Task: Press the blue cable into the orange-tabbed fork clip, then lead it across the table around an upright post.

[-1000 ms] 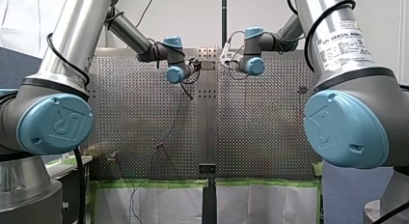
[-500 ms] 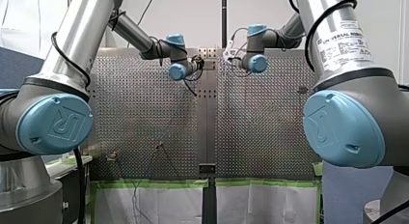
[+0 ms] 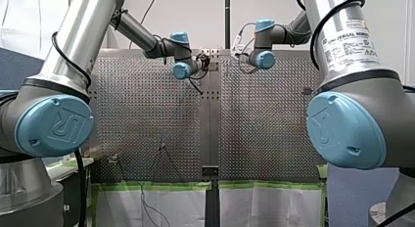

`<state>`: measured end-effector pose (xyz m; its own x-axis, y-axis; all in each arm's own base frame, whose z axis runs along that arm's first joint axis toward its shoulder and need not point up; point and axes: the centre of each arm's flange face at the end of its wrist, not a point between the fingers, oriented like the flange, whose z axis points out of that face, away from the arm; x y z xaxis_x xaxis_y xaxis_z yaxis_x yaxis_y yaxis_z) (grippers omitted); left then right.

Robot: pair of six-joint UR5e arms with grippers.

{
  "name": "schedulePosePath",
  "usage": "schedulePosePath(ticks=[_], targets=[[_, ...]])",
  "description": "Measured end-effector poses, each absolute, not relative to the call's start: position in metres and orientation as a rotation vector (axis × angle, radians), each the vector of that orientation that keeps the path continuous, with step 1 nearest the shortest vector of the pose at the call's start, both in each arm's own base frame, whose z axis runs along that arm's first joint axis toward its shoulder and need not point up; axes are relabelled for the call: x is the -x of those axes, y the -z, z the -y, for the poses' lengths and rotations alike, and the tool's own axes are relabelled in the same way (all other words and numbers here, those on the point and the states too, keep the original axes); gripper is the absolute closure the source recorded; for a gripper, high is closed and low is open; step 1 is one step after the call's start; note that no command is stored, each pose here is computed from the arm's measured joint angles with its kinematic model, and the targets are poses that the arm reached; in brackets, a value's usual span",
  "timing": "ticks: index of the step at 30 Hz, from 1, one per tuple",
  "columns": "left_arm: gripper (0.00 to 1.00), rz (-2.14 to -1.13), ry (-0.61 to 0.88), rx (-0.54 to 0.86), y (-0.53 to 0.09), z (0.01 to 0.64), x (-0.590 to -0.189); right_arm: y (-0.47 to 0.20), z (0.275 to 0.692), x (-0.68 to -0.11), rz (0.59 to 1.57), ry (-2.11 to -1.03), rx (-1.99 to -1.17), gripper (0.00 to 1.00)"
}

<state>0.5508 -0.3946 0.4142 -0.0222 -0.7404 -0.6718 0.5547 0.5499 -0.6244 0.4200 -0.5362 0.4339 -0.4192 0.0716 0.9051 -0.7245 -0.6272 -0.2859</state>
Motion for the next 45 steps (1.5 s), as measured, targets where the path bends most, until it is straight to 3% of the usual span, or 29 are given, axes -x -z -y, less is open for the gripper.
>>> schedulePosePath(ticks=[45], targets=[[1.0,-1.213,1.143,0.145,-0.435,0.444,-0.556,-0.451,0.56,-0.372,0.99,-2.055,-1.202,1.0]])
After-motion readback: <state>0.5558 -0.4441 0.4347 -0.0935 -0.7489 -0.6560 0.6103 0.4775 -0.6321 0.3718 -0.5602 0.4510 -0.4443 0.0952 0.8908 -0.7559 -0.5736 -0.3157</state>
